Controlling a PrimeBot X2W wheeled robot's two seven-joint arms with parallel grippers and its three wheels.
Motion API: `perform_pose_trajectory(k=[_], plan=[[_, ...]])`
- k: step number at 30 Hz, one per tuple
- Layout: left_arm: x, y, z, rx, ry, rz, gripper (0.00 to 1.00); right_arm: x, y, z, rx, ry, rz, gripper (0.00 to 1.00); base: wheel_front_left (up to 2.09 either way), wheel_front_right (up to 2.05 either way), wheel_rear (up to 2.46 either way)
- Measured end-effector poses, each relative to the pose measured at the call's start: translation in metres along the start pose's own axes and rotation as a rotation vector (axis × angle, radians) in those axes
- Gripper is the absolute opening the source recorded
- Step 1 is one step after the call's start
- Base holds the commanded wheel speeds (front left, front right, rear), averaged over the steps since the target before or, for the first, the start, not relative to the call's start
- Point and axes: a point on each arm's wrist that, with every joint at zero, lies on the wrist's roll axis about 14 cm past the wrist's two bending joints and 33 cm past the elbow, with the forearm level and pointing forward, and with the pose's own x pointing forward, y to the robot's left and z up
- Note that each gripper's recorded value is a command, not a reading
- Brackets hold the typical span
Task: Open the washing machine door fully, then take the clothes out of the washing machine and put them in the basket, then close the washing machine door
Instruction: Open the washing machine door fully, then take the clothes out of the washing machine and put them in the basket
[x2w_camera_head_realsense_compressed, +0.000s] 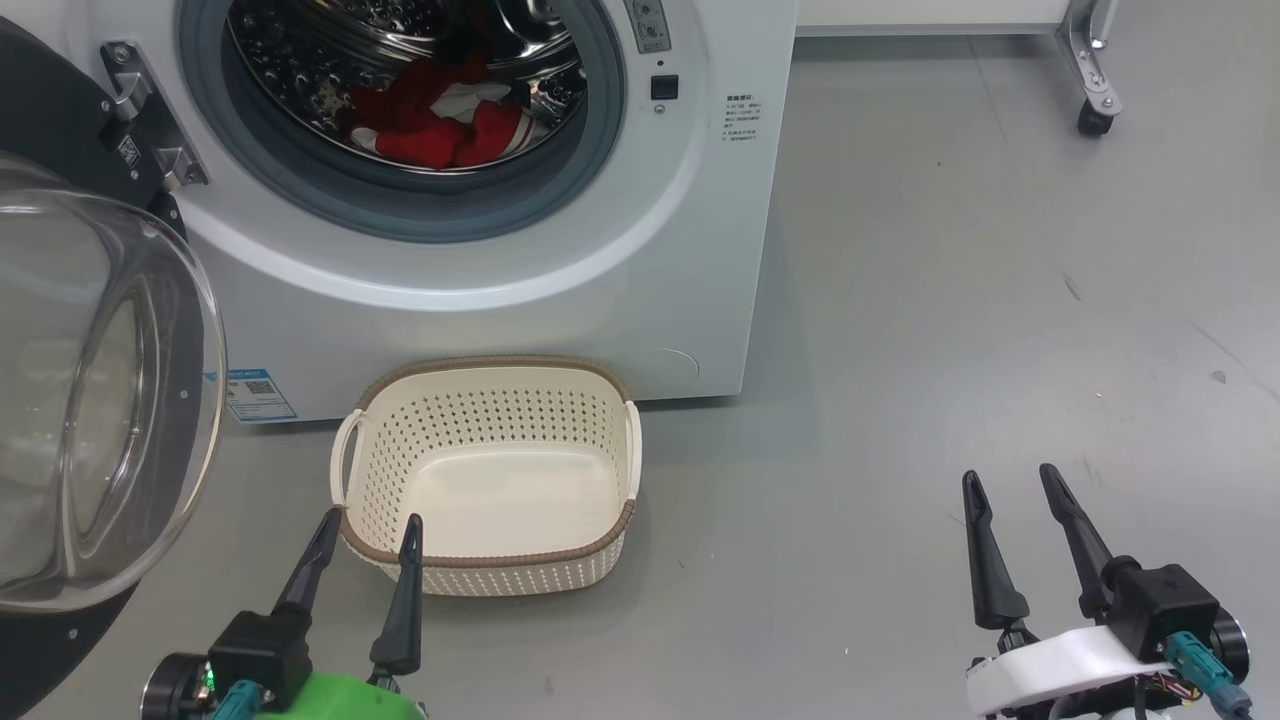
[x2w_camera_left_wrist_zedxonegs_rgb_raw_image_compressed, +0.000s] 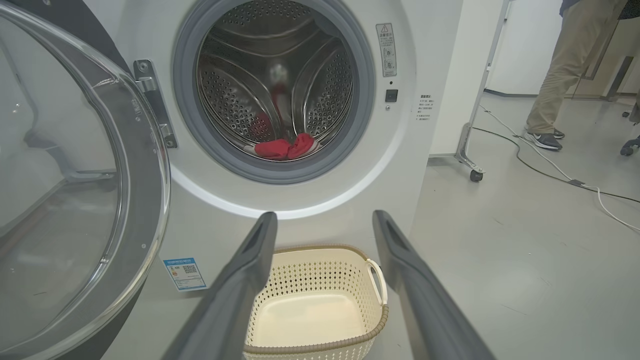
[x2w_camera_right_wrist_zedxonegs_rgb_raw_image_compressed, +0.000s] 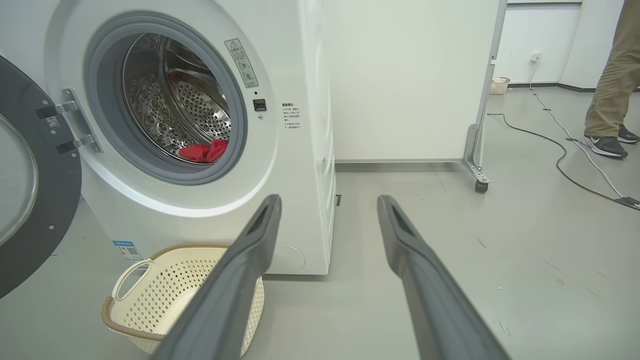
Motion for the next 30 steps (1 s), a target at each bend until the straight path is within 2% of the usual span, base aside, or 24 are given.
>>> perform_pose_trajectory(k=[30], plan=[[-0.001,-0.0069,-0.0001,-0.001,0.012,-0.014,1.0,-0.0068,-0.0008,-0.0002,0.008,0.001,-0.022,1.0,0.0,0.0,0.0]])
